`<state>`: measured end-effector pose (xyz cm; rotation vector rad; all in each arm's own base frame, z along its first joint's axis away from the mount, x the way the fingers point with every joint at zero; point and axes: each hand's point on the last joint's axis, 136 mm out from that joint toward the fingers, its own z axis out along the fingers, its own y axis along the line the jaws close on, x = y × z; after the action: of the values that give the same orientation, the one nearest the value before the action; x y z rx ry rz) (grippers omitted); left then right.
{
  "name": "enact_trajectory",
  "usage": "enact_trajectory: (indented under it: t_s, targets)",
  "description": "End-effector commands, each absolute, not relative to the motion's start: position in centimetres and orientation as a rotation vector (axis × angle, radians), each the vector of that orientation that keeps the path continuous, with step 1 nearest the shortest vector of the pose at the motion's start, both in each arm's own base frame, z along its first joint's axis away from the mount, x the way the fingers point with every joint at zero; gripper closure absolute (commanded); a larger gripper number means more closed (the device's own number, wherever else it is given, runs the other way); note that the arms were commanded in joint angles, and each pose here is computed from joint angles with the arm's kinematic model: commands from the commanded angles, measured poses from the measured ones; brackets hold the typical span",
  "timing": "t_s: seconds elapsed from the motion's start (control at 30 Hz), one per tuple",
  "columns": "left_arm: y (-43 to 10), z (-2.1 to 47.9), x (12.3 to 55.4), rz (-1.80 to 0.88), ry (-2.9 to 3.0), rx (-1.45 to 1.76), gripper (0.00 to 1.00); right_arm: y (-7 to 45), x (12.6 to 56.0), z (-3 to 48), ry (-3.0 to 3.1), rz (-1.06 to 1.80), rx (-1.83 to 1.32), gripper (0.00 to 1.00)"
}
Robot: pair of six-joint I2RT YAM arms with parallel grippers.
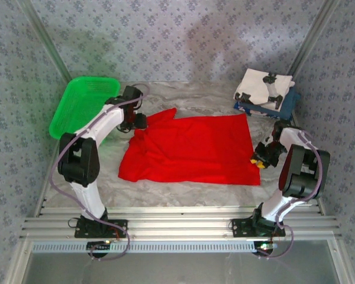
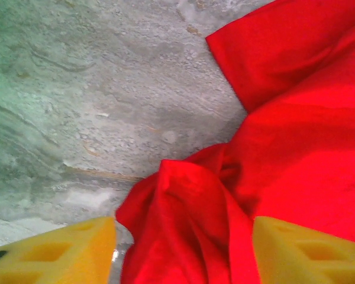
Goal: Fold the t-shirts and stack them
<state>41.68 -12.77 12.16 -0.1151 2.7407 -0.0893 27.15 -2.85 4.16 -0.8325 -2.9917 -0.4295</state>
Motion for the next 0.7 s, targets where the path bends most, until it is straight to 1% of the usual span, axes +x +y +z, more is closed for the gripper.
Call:
enact_trajectory:
  t_s: [0.0,0.07,0.1,0.17,0.23,0.37,0.43,0.5,0.67]
  targets:
    - [-14.3,19.0,40.7,-0.34,2.621,-0.24,0.12,-2.7,27.5,7.4,-3.06,-0.47,-0.839,0.54]
    - [-14.7,19.7,37.8,-0.446,2.651,-0.316,0.09,-2.3,26.4,8.9,-3.066,-0.504,-0.861,0.45]
    - [-14.4,19.6,36.0,-0.454,2.679,-0.361,0.08,-1.9,25.7,9.7,-3.066,-0.54,-0.868,0.4]
    - [-13.1,18.6,32.3,-0.435,2.743,-0.462,0.08,-1.1,24.5,10.9,-3.062,-0.578,-0.882,0.35]
    - [-11.9,17.1,28.3,-0.436,2.798,-0.577,0.1,-0.1,23.1,11.8,-3.043,-0.622,-0.915,0.33]
    - [-10.8,13.7,22.8,-0.451,2.872,-0.745,0.15,1.5,20.4,12.0,-2.979,-0.661,-0.956,0.33]
    - [-10.6,11.8,21.3,-0.468,2.887,-0.816,0.18,1.6,19.1,11.7,-2.958,-0.638,-0.978,0.34]
    - [-10.5,10.2,20.9,-0.471,2.887,-0.861,0.19,1.9,18.4,11.1,-2.927,-0.644,-1.001,0.36]
    - [-10.1,6.3,21.9,-0.424,2.873,-0.948,0.25,2.2,17.7,8.7,-2.872,-0.624,-1.018,0.42]
